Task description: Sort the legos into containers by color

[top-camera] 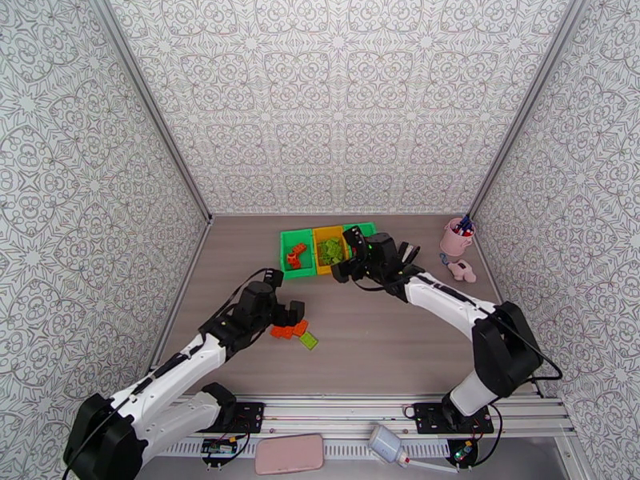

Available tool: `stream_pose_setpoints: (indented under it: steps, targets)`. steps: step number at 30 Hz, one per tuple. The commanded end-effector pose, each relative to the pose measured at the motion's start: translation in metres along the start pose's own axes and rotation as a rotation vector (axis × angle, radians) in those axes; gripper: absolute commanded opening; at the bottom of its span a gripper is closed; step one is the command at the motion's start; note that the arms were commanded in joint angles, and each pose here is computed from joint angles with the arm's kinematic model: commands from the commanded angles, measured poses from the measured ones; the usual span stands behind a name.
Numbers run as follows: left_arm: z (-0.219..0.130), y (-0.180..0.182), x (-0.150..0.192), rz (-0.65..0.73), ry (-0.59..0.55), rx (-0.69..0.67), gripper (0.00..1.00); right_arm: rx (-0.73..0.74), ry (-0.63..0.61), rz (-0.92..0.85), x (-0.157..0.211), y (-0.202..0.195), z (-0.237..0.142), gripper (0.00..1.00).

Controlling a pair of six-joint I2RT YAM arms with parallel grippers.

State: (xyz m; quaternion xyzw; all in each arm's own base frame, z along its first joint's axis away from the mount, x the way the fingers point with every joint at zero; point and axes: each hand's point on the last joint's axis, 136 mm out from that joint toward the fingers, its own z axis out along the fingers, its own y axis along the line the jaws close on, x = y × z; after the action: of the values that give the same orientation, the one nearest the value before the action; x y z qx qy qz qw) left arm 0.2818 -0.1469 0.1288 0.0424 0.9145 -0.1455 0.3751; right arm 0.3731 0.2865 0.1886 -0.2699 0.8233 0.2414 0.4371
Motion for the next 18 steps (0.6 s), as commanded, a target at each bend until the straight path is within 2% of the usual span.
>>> stream_pose_setpoints:
  steps: [1, 9, 12, 18]
  targets:
    - [0.003, 0.014, 0.000, -0.135, 0.037, -0.108, 1.00, -0.085, -0.018, -0.125, 0.009, 0.026, -0.016, 0.94]
    - [0.016, 0.033, 0.029, -0.301, 0.184, -0.289, 1.00, -0.211, 0.030, -0.169, 0.056, 0.062, -0.042, 0.95]
    - [0.015, 0.046, 0.035, -0.386, 0.199, -0.348, 1.00, -0.229, 0.076, -0.211, 0.069, 0.076, -0.034, 0.95]
    - [0.013, 0.066, 0.037, -0.524, 0.203, -0.332, 1.00, -0.228, 0.183, -0.305, 0.084, 0.111, 0.005, 0.95]
